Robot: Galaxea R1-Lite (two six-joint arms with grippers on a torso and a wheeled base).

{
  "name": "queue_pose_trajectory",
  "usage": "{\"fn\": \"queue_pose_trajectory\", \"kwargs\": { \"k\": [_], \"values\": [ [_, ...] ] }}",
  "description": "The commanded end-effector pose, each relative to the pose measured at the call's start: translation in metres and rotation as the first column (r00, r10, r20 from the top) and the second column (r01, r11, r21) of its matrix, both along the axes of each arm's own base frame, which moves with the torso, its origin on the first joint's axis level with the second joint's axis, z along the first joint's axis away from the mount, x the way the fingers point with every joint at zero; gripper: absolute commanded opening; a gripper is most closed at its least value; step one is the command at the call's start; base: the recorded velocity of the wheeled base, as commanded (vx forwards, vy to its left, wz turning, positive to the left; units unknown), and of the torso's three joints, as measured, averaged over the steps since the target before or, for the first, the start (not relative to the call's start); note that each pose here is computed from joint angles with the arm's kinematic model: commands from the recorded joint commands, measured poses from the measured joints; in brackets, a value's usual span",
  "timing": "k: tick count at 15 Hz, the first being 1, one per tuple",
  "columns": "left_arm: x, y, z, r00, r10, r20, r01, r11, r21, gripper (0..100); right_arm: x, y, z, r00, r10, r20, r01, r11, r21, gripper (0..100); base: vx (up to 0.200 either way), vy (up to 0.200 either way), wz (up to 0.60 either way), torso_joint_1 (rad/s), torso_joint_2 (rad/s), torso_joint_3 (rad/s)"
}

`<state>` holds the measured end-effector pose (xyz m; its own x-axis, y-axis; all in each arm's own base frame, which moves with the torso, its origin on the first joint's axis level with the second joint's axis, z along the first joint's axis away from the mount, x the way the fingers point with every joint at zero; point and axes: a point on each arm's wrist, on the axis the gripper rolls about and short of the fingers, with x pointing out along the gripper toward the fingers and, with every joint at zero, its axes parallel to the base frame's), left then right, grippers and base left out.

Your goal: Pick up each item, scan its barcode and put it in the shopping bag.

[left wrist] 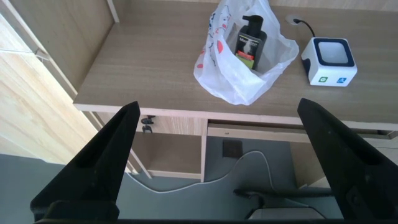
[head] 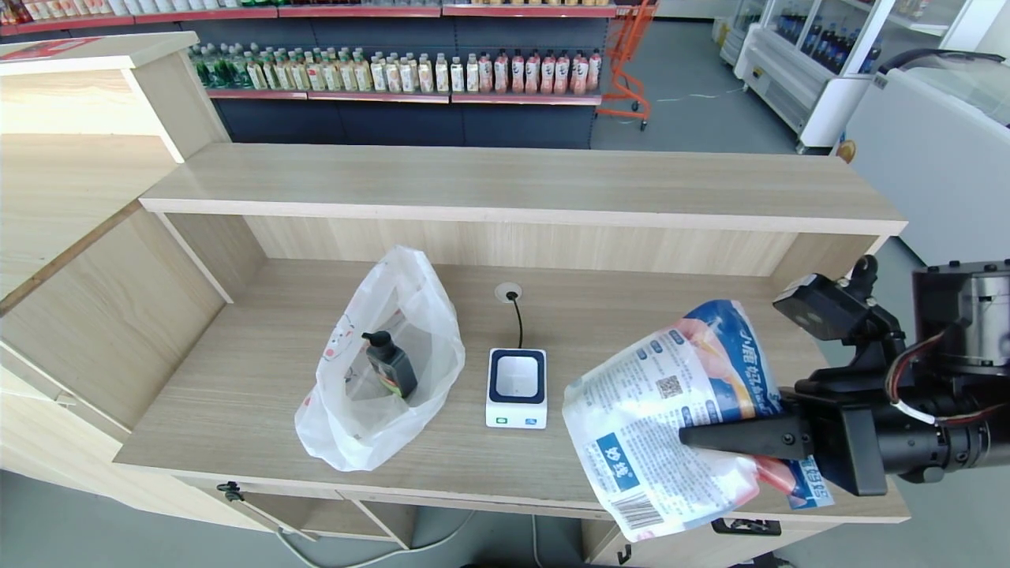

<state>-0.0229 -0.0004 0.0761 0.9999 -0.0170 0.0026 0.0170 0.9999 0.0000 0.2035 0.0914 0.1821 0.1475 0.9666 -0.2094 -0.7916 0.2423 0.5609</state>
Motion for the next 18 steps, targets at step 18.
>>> {"fn": "queue_pose_trajectory", "kwargs": {
  "k": [18],
  "values": [
    [0.000, 0.000, 0.000, 1.000, 0.000, 0.001, 0.000, 1.000, 0.000, 100, 0.008, -0.037, -0.003, 0.652, 0.004, 0.758, 0.373, 0.868, -0.326, 0, 0.000, 0.000, 0.00, 0.000, 0.00, 0.000]
  ]
}}
